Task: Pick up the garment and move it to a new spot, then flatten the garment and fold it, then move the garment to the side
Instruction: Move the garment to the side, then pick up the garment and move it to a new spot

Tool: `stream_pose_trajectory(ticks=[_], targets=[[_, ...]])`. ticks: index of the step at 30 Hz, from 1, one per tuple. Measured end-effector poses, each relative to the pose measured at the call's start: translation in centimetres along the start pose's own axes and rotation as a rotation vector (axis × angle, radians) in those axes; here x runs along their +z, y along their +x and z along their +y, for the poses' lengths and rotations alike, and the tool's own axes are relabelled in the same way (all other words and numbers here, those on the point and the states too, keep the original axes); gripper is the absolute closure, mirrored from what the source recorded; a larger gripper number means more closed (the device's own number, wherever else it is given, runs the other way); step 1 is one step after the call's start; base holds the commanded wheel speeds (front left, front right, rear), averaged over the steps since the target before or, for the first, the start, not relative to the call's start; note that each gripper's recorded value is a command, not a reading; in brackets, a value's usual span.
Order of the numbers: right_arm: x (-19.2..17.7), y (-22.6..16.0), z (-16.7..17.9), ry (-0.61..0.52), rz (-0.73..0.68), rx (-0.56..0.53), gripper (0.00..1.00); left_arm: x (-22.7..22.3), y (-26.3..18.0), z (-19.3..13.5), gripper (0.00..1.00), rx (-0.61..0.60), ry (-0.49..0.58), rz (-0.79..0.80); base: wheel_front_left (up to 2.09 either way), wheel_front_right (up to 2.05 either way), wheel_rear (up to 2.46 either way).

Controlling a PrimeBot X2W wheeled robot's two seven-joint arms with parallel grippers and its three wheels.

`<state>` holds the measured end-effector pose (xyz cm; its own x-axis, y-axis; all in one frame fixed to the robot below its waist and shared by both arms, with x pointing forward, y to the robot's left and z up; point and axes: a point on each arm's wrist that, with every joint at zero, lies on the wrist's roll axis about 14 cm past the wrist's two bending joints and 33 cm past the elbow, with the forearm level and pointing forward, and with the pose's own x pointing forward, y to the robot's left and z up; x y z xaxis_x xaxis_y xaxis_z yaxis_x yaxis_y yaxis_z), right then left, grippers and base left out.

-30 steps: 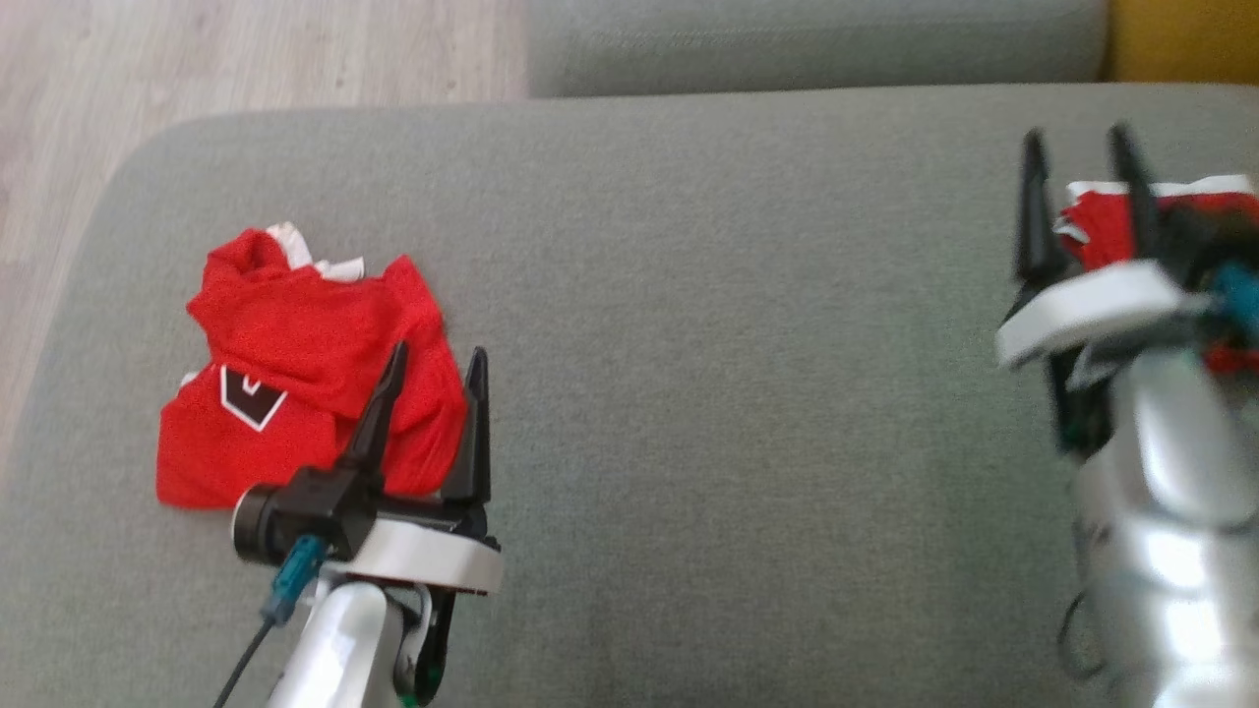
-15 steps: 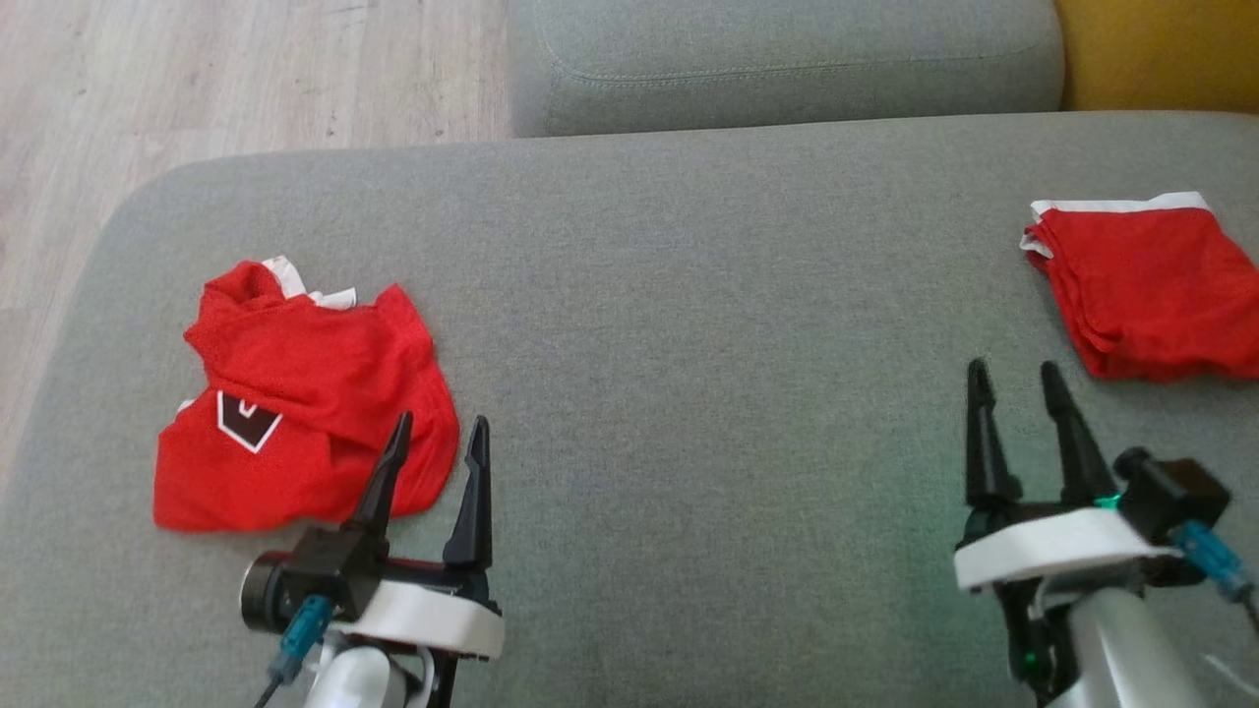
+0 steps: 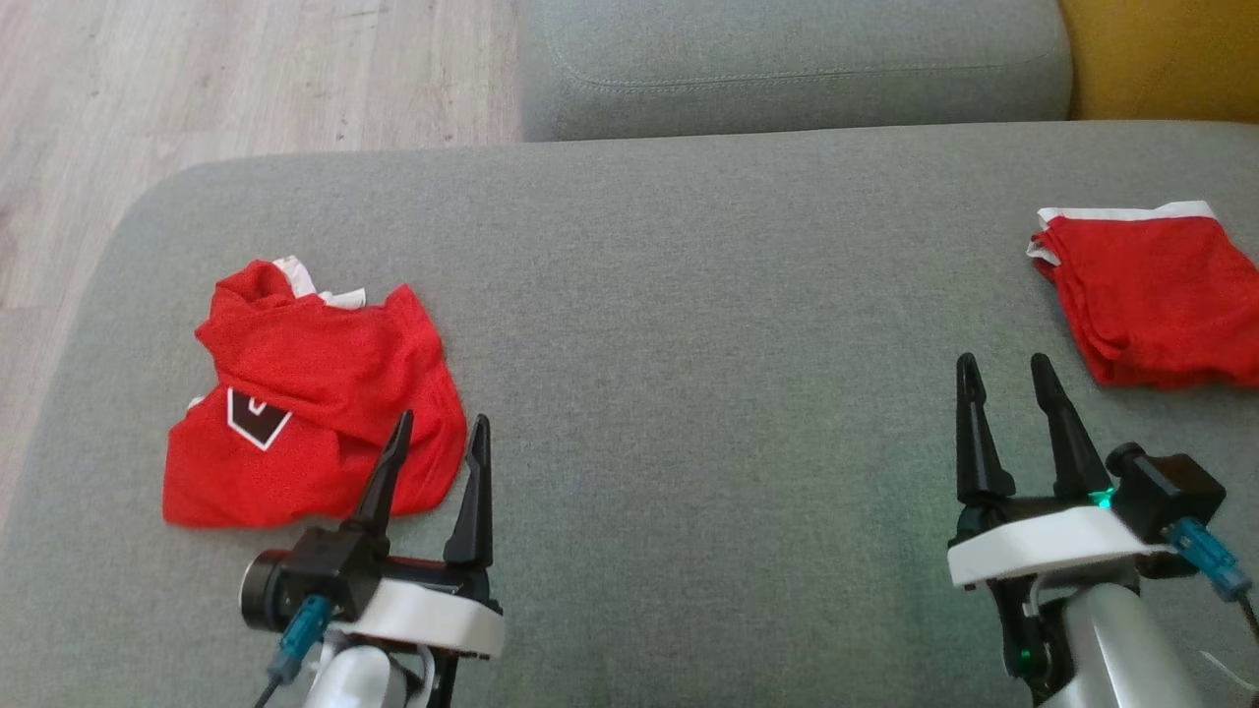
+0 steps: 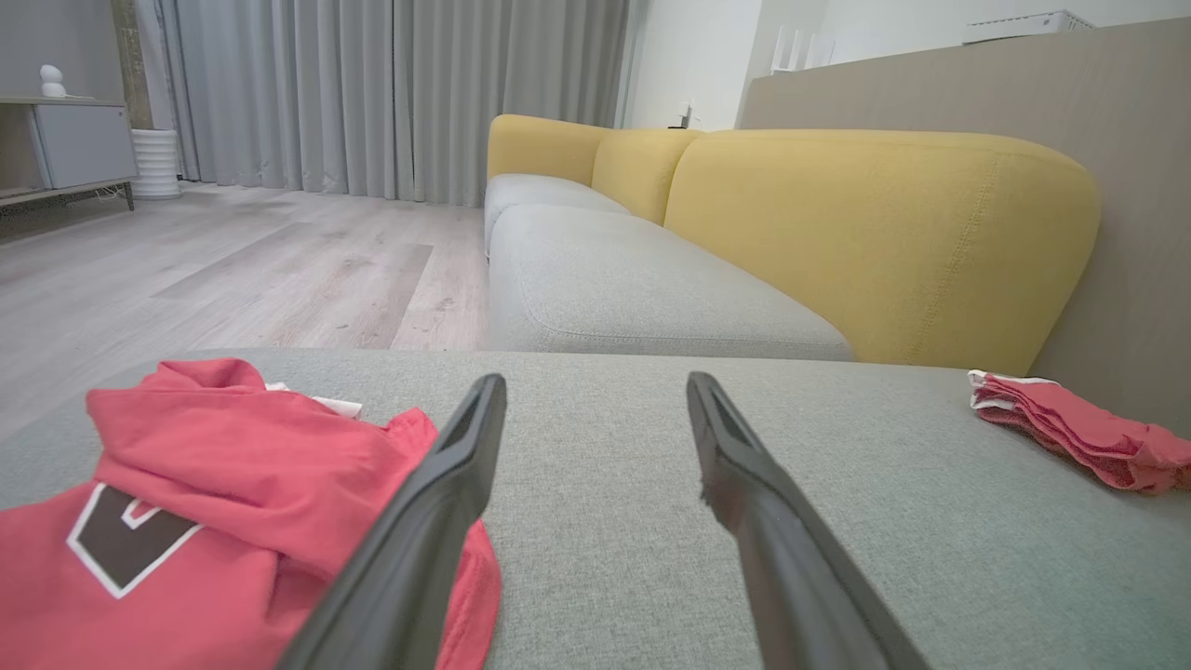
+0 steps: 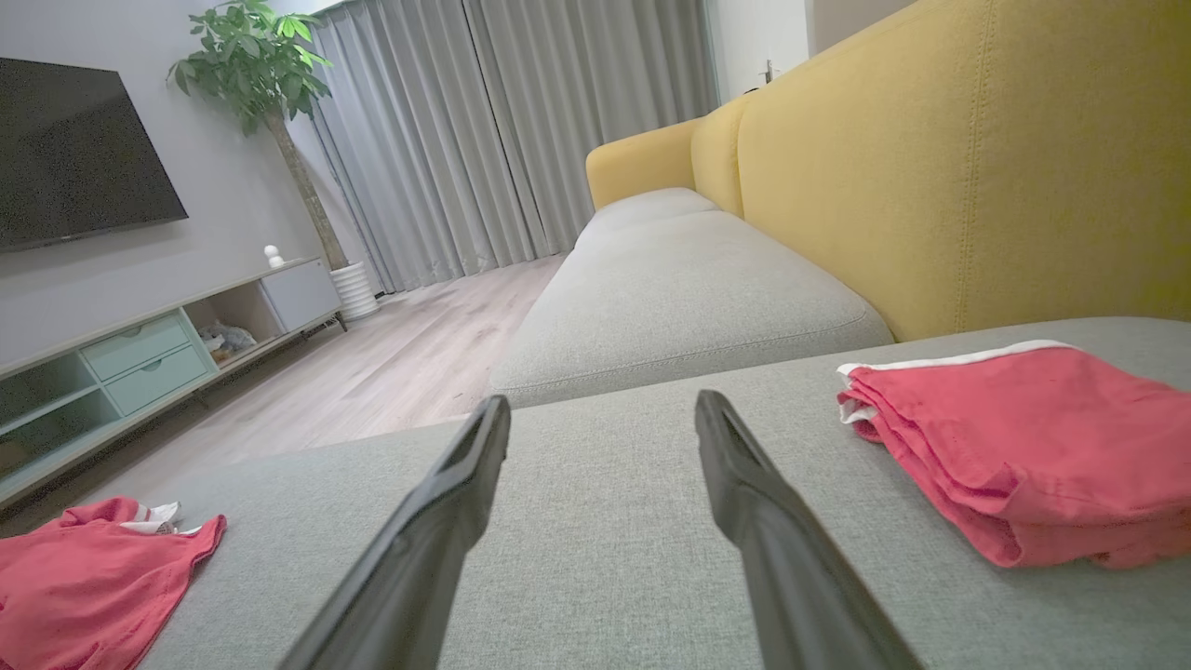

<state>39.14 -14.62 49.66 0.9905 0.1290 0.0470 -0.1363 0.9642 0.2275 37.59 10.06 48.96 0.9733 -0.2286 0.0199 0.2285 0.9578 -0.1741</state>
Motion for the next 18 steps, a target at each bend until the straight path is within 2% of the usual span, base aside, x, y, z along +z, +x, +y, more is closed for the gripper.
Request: stream_pose_trajectory(ticks=[10,18], targets=[[0.0,0.3,1.1,0.012,-0.002,0.030,0.00,0.1,-0.3,0.4,0.00,0.015,0.001,-0.004,0.00,0.00,0.00],[-1.8,0.1,6.0,0.048,0.054,0.170,0.00,1.0,-1.9,1.8,0.00,0.069,0.011,-0.029,0.00,0.00,0.00]])
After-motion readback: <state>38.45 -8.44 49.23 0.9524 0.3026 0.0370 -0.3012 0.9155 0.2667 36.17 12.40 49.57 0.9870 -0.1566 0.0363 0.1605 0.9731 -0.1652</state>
